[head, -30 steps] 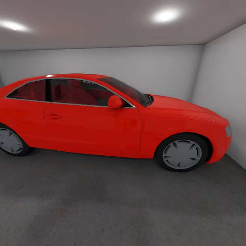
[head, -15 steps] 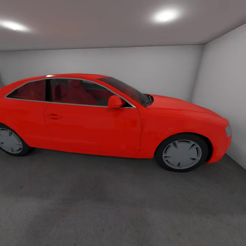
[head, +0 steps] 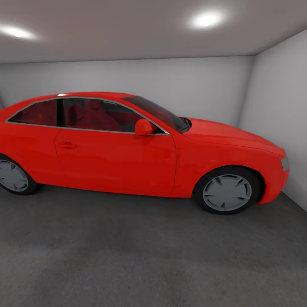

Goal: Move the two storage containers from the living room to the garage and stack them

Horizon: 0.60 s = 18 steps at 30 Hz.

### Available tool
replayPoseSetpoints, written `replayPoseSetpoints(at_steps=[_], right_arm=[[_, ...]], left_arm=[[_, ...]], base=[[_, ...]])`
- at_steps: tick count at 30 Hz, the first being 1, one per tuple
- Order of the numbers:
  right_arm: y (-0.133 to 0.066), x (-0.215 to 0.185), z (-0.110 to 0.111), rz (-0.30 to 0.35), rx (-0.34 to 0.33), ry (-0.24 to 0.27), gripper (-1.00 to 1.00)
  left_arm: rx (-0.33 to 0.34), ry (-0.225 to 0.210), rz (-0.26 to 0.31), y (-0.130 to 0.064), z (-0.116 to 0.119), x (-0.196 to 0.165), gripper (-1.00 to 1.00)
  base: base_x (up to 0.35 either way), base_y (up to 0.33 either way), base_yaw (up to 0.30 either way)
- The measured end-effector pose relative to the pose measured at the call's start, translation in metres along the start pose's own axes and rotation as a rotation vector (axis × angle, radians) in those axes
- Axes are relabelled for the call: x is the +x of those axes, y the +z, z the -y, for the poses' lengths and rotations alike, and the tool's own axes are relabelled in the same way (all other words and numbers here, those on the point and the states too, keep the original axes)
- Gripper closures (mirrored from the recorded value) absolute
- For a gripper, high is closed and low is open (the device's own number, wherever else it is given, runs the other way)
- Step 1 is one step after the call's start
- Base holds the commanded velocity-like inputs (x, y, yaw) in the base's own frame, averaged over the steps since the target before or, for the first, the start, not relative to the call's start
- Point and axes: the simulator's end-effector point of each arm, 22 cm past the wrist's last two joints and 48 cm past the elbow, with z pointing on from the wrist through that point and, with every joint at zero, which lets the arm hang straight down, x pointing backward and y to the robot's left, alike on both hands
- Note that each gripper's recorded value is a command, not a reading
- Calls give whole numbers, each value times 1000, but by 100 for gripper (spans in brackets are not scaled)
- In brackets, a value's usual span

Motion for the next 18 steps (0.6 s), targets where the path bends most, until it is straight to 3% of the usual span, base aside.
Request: replayPoseSetpoints(at_steps=[18], right_arm=[[0,0,0,0,0,0,-100]], left_arm=[[0,0,0,0,0,0,-100]], base=[[0,0,0]])
